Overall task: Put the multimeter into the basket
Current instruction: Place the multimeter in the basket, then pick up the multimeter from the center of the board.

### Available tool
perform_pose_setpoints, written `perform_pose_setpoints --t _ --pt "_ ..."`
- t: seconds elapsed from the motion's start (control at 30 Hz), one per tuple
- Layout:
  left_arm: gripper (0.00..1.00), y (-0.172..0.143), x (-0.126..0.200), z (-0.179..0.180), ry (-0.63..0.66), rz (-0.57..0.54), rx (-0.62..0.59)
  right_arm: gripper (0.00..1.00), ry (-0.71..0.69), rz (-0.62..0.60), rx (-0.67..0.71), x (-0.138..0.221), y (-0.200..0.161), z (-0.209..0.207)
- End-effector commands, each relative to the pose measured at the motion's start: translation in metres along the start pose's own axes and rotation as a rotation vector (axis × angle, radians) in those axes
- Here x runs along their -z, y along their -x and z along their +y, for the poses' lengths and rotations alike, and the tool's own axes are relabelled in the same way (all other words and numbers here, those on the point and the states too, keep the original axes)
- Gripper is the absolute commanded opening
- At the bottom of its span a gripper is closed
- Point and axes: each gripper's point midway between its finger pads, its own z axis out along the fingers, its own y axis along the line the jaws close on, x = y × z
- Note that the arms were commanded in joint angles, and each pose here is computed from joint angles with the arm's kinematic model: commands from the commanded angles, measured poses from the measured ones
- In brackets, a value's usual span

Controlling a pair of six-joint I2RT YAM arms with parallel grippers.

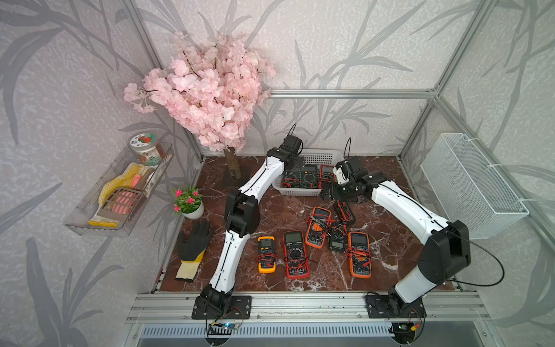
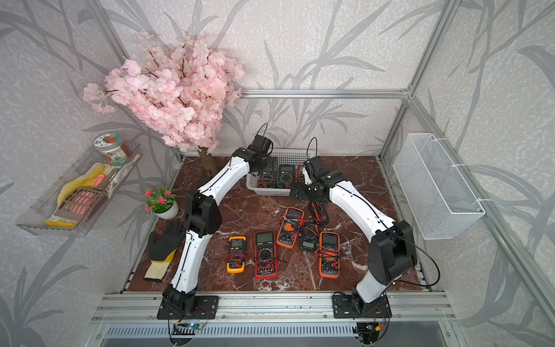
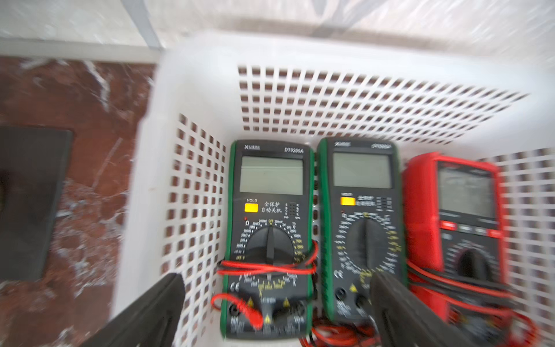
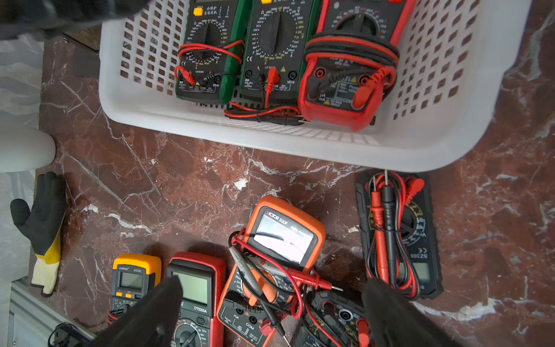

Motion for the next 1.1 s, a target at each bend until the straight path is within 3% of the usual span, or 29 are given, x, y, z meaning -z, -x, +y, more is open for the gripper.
perform_pose_setpoints --t 0.0,0.33,0.57,0.8,1.07 --pt "1.0 0.004 0.047 -0.002 -0.034 -0.021 0.076 0.99 0.005 -0.032 -0.002 0.012 0.001 -0.001" --pt "1.0 -0.103 0.094 0.009 -0.007 0.102 0.212 0.99 0.033 -0.018 -0.024 0.019 -0.012 0.001" --pt "1.0 -0.178 0.12 0.015 0.023 0.16 0.228 0.99 0.035 -0.001 -0.041 0.027 -0.032 -0.005" --pt "1.0 -0.24 0.126 0.002 0.01 0.197 0.199 0.99 0.05 0.002 -0.06 0.033 -0.044 -0.008" --pt "1.0 -0.287 0.127 -0.005 0.012 0.218 0.175 0.99 0.058 0.014 -0.063 0.035 -0.052 -0.008"
